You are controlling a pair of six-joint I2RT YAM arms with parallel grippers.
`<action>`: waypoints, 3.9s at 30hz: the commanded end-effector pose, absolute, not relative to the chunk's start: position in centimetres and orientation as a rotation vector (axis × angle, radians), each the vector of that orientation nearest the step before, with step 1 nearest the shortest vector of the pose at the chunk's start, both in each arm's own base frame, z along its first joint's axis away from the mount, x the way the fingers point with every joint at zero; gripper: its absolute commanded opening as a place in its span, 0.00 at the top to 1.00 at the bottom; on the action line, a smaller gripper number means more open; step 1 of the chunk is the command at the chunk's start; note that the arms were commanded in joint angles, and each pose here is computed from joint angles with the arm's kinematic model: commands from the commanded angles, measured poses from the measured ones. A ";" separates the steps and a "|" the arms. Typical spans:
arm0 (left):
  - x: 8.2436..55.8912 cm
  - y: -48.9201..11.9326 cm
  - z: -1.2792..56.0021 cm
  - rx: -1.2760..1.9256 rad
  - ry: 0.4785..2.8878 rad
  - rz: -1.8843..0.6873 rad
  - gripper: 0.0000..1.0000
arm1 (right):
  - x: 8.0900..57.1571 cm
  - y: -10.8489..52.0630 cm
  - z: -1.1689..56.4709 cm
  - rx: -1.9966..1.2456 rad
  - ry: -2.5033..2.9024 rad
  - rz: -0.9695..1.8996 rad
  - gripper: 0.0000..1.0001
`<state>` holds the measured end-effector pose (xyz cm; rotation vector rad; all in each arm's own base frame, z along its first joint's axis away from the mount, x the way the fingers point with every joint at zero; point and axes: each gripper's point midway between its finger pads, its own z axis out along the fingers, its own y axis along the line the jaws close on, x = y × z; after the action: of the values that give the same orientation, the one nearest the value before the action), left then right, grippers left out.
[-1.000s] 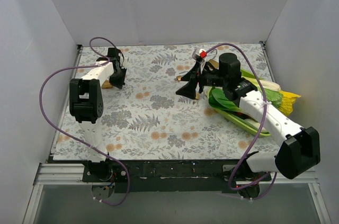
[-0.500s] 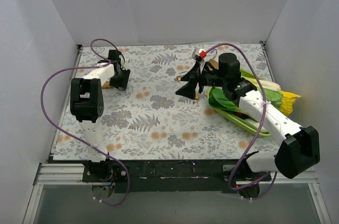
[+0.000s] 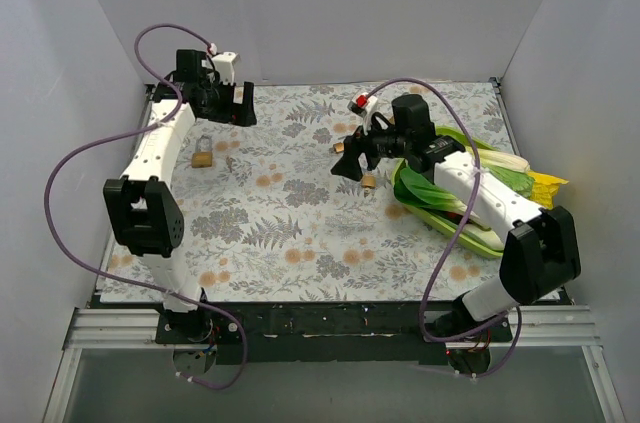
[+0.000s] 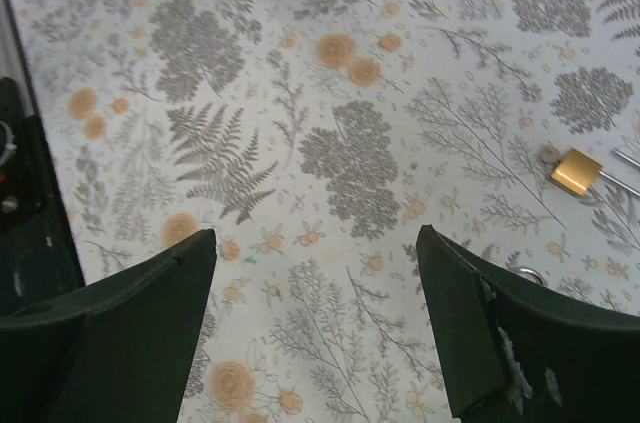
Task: Lock with the key
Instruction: Pick up the lock from the center of the board.
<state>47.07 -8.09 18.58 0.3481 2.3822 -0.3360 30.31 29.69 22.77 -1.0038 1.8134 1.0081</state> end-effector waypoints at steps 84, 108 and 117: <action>39.0 -10.3 24.1 0.323 2.183 -0.528 0.02 | 34.0 26.8 8.1 -1.006 2.335 0.394 0.23; 38.7 -9.2 22.4 0.289 2.177 -0.454 0.02 | 34.6 26.9 2.3 -0.941 2.400 0.251 0.27; 39.0 -9.2 22.0 0.289 2.185 -0.448 0.02 | 34.0 27.0 1.0 -0.955 2.419 0.229 0.44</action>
<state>38.97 -9.46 20.43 0.2749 2.2388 -0.4748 34.41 27.23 2.46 -0.9484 2.3962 0.2643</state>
